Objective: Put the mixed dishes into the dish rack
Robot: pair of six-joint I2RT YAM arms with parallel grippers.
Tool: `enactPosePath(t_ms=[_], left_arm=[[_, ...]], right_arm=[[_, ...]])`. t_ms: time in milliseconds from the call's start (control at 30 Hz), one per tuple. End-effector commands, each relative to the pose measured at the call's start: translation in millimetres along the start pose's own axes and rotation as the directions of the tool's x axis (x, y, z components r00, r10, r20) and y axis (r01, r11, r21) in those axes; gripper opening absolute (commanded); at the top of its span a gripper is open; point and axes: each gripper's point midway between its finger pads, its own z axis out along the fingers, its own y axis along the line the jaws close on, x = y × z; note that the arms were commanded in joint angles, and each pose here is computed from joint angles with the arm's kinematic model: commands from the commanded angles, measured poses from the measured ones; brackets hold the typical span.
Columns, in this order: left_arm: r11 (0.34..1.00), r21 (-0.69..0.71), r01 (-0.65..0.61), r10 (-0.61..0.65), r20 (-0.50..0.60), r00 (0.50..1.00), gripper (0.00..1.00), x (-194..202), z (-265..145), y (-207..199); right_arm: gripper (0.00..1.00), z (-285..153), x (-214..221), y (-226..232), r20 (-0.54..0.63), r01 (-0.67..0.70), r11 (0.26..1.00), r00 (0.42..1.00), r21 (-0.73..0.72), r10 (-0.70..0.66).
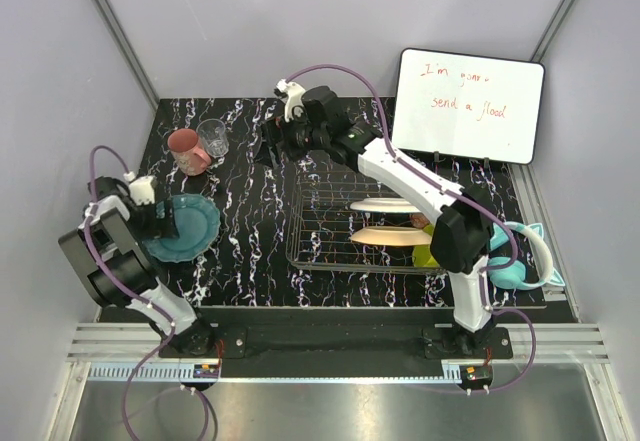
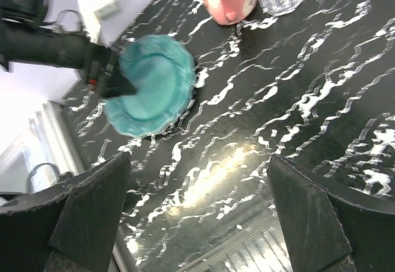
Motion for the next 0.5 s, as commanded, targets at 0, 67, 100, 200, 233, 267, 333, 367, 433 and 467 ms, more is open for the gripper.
enactPosePath(t_ms=[0, 67, 100, 200, 233, 267, 333, 367, 433, 467], left_arm=[[0.993, 0.053, -0.109, 0.11, -0.016, 0.994, 0.99, -12, 14, -38], [0.986, 0.063, -0.157, 0.159, -0.023, 0.987, 0.99, -15, 17, -50], [0.984, 0.066, -0.165, 0.166, -0.015, 0.986, 0.99, -20, 16, -52], [0.98, 0.095, -0.174, 0.176, -0.018, 0.984, 0.99, -27, 13, -63], [0.979, 0.098, -0.177, 0.18, -0.026, 0.983, 0.99, -26, 15, -64], [0.977, 0.101, -0.187, 0.191, -0.03, 0.981, 0.99, -28, 16, -67], [0.975, 0.104, -0.195, 0.2, -0.034, 0.979, 0.99, -30, 17, -69], [0.974, 0.112, -0.198, 0.204, -0.046, 0.978, 0.99, -29, 20, -71], [0.973, 0.118, -0.2, 0.207, -0.048, 0.977, 0.99, -31, 22, -73], [0.971, 0.122, -0.207, 0.214, -0.047, 0.976, 0.99, -33, 23, -77]], right_arm=[[0.95, 21, 9, -17, -0.019, -0.132, 0.988, 0.991, -0.081, 0.131], [0.93, 35, 26, -20, -0.08, -0.215, 0.967, 0.976, -0.14, 0.205], [0.92, 37, 25, -23, -0.087, -0.232, 0.96, 0.972, -0.155, 0.22], [0.91, 53, 46, -29, -0.141, -0.279, 0.945, 0.956, -0.171, 0.256], [0.91, 56, 48, -30, -0.147, -0.286, 0.942, 0.954, -0.177, 0.262], [0.91, 63, 58, -35, -0.165, -0.305, 0.937, 0.946, -0.17, 0.278], [0.91, 70, 61, -37, -0.17, -0.312, 0.933, 0.944, -0.178, 0.283], [0.9, 78, 72, -42, -0.187, -0.332, 0.928, 0.935, -0.168, 0.301], [0.88, 88, 84, -48, -0.207, -0.355, 0.919, 0.925, -0.17, 0.32], [0.87, 91, 87, -48, -0.215, -0.375, 0.911, 0.917, -0.171, 0.337]])
